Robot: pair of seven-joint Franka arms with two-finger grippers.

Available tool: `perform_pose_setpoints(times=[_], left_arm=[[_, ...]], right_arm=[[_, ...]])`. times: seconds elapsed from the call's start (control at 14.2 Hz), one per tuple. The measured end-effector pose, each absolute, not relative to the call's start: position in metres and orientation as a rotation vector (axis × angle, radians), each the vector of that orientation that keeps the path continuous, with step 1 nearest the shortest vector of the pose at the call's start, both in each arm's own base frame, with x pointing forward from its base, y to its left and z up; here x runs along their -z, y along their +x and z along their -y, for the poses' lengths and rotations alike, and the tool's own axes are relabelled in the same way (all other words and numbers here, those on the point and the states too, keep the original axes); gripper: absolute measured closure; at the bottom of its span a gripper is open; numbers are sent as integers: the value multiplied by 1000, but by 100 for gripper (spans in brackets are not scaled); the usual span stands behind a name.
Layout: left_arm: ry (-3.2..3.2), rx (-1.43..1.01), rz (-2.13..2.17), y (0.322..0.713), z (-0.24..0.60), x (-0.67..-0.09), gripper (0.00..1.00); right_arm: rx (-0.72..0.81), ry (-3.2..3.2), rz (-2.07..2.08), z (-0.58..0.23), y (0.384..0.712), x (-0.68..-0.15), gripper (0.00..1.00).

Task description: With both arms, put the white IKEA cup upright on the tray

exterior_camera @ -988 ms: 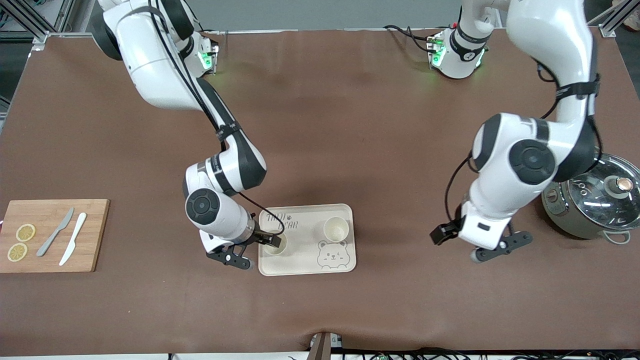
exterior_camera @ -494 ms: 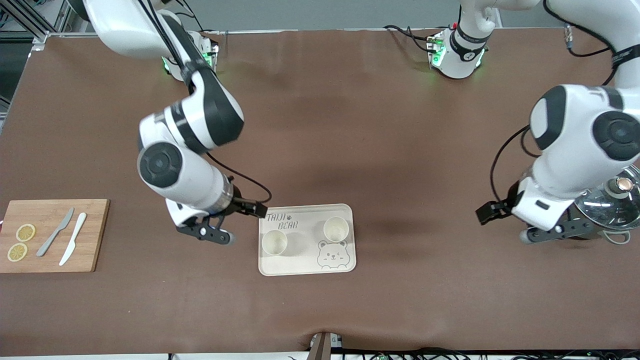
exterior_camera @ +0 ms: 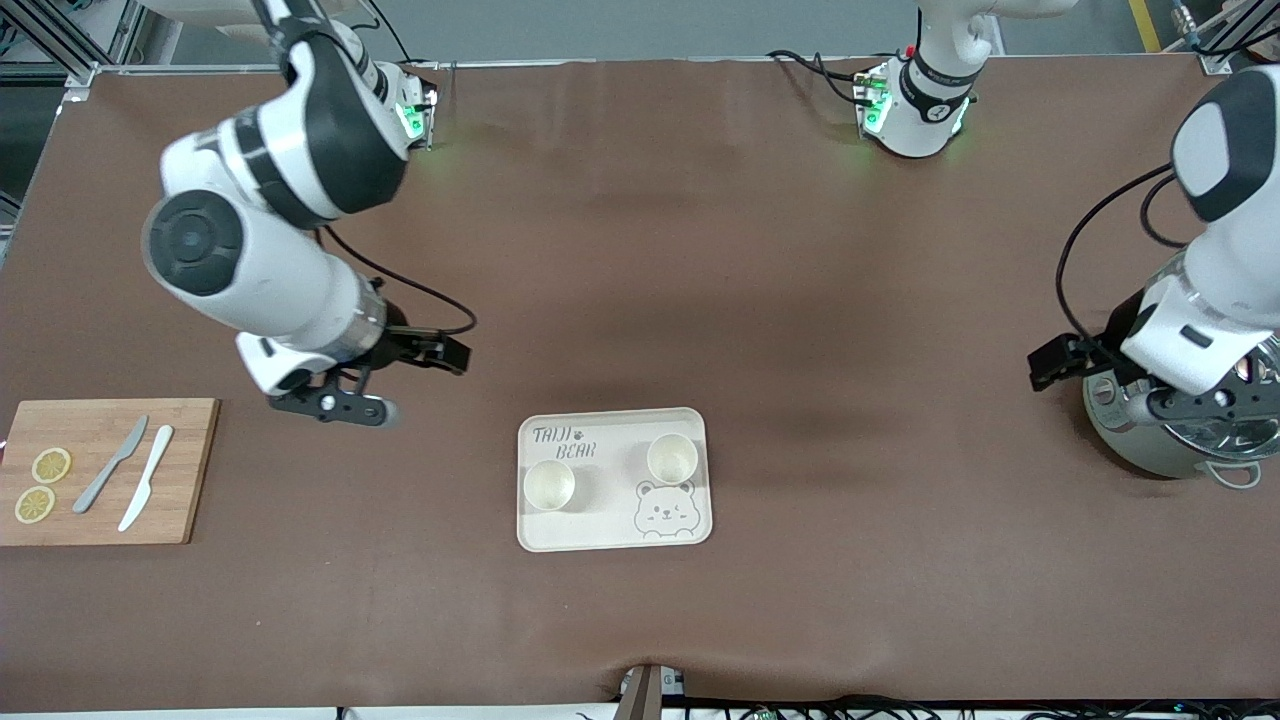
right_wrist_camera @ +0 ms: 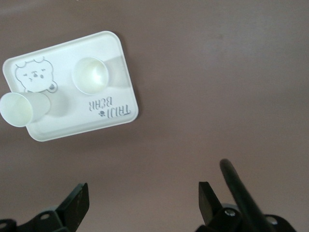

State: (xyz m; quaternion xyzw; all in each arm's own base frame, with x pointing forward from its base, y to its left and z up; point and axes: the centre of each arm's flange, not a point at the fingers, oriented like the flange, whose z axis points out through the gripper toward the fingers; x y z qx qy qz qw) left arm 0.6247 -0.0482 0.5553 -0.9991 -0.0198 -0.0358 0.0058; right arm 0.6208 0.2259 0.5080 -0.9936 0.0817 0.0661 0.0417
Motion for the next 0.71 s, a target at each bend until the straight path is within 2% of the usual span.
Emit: perform_pose_setpoints(times=[0.35,0.71], left_arm=[[-3132,173,69,607,40,-601,0],[-3131,174,87,601,33,-629,0]], right_arm=[[-255,-3034,-140,-121,611,-559,0],[-166,-3068,-116,-6,591,-610,0]])
